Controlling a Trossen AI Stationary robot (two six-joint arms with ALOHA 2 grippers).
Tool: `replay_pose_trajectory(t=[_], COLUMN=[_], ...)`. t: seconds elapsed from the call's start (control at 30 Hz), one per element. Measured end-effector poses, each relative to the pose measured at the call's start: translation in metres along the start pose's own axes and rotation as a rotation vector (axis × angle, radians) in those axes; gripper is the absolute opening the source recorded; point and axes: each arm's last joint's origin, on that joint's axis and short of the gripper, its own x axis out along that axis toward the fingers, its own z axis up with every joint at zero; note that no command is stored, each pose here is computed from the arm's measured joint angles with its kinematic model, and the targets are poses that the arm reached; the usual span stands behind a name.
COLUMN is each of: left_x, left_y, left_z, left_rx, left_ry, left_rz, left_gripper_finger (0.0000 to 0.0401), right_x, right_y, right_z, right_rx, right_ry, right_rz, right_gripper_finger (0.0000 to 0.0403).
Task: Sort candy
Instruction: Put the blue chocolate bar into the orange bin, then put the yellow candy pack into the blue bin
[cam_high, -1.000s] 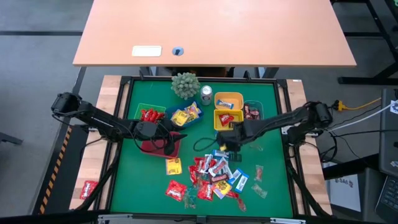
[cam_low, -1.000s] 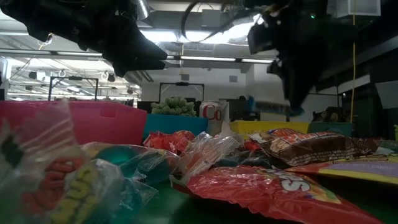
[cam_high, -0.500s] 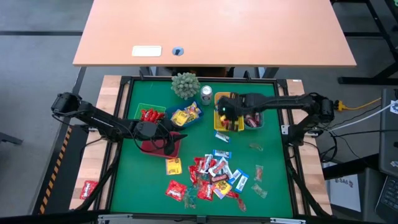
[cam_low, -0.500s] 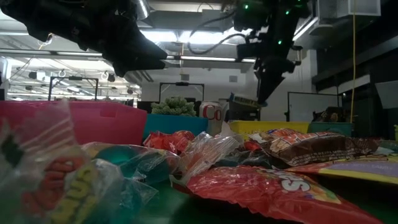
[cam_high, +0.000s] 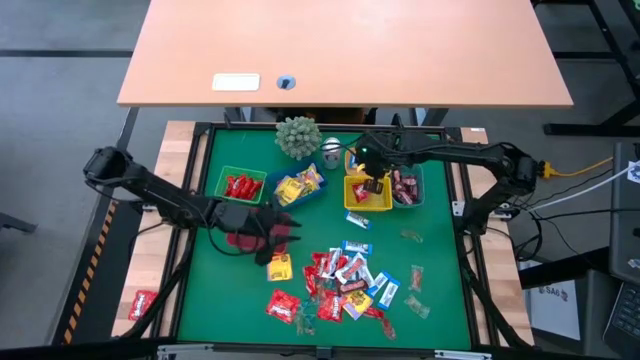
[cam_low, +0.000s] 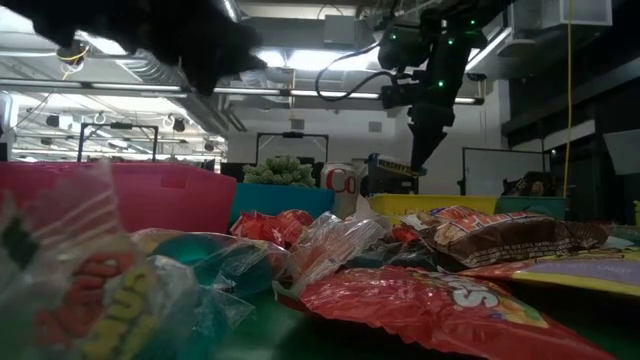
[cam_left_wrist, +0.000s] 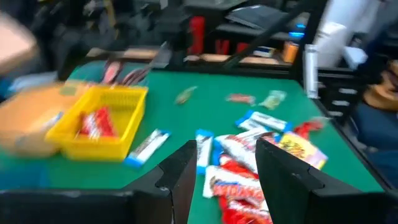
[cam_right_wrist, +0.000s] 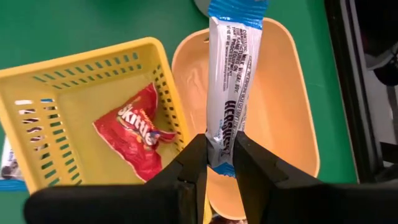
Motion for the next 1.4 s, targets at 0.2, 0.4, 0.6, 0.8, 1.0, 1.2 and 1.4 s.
replay_pose_trajectory(t=[0.2, 0.4, 0.6, 0.8, 1.0, 1.2, 1.4], left_x=[-0.001, -0.006, -0.007, -0.007, -0.001, 0.013, 0.022], left_y=[-0.024, -0.046, -0.073, -0.092, -0.104, -0.107, -0.104], left_z=[0.018, 0.031, 0.019, -0.005, -0.036, -0.067, -0.085], left_rx=[0.154, 0.199, 0.188, 0.070, 0.056, 0.082, 0.073], left_ry=[0.128, 0.296, 0.368, 0.488, 0.614, 0.691, 0.721], left_rz=[-0.061, -0.106, -0.170, -0.167, -0.126, -0.034, 0.059], left_gripper_finger=[0.0151, 0.0151, 0.0151, 0.0151, 0.0151, 0.0151, 0.0151], right_x=[0.000, 0.000, 0.000, 0.000, 0.000, 0.000, 0.000], right_y=[0.001, 0.001, 0.001, 0.001, 0.001, 0.001, 0.001], right_z=[0.000, 0.000, 0.000, 0.000, 0.000, 0.000, 0.000], right_rx=[-0.003, -0.004, -0.003, -0.003, -0.003, -0.003, -0.002], right_ry=[-0.001, 0.000, 0.000, -0.001, -0.002, -0.002, -0.002], right_rz=[0.006, 0.005, 0.005, 0.006, 0.012, 0.012, 0.013], right_gripper_finger=[0.0073, 0.0115, 0.0186, 0.0226, 0.0234, 0.0233, 0.0232])
